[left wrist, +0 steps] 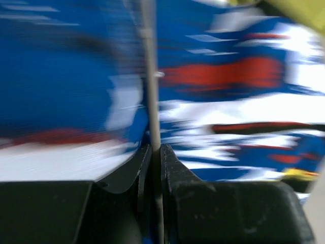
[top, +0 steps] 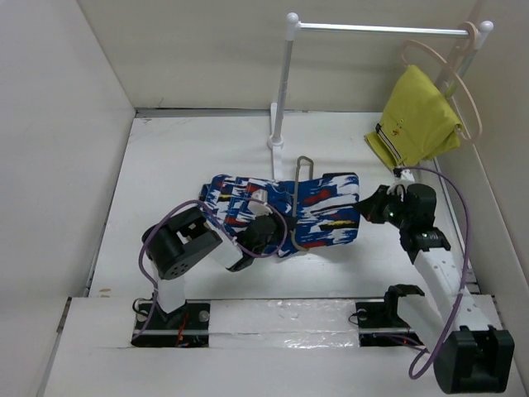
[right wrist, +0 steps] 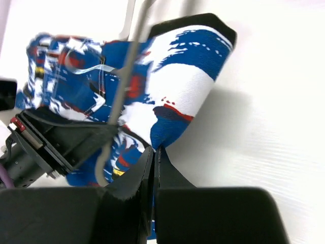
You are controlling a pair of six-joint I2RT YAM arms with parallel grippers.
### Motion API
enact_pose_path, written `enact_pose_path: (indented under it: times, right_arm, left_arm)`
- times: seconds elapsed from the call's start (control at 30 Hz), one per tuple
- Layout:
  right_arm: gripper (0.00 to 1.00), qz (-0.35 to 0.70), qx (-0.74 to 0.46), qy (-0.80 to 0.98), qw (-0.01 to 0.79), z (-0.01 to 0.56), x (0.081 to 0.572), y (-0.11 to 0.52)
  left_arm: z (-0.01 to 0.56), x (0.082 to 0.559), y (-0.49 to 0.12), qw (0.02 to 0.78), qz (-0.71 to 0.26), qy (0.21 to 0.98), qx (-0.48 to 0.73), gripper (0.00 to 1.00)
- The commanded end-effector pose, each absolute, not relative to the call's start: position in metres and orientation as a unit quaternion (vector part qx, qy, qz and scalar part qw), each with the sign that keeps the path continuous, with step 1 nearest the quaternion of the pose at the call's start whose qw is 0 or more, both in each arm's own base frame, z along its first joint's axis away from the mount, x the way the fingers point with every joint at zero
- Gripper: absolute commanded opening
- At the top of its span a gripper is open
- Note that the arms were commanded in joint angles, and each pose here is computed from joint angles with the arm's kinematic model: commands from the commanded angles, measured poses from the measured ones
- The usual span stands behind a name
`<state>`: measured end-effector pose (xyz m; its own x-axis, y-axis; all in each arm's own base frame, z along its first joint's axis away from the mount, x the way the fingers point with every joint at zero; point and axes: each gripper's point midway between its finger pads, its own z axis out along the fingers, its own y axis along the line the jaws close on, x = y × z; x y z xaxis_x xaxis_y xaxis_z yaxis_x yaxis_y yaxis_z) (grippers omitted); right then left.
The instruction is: Place the trousers on the hanger
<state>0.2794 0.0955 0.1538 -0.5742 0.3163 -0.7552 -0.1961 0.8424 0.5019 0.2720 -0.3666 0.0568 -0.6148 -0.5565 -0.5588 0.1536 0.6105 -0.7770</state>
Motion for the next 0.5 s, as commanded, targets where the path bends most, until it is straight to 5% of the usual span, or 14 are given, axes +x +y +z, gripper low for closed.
enact_pose_path:
  times: [0.0,0.47]
  right_arm:
    - [0.00,0.237,0.058,0.822,0.515,0.161,0.288,0.060]
    - [0.00,0.208,0.116,0.816,0.527,0.156,0.297,0.009]
  left_arm:
    - [0.009,0.274,-0.294,0.438,-0.299,0.833,-0.156,0.00]
    - [0.005,0.239,-0.247,0.439,-0.256,0.847,-0.154,0.00]
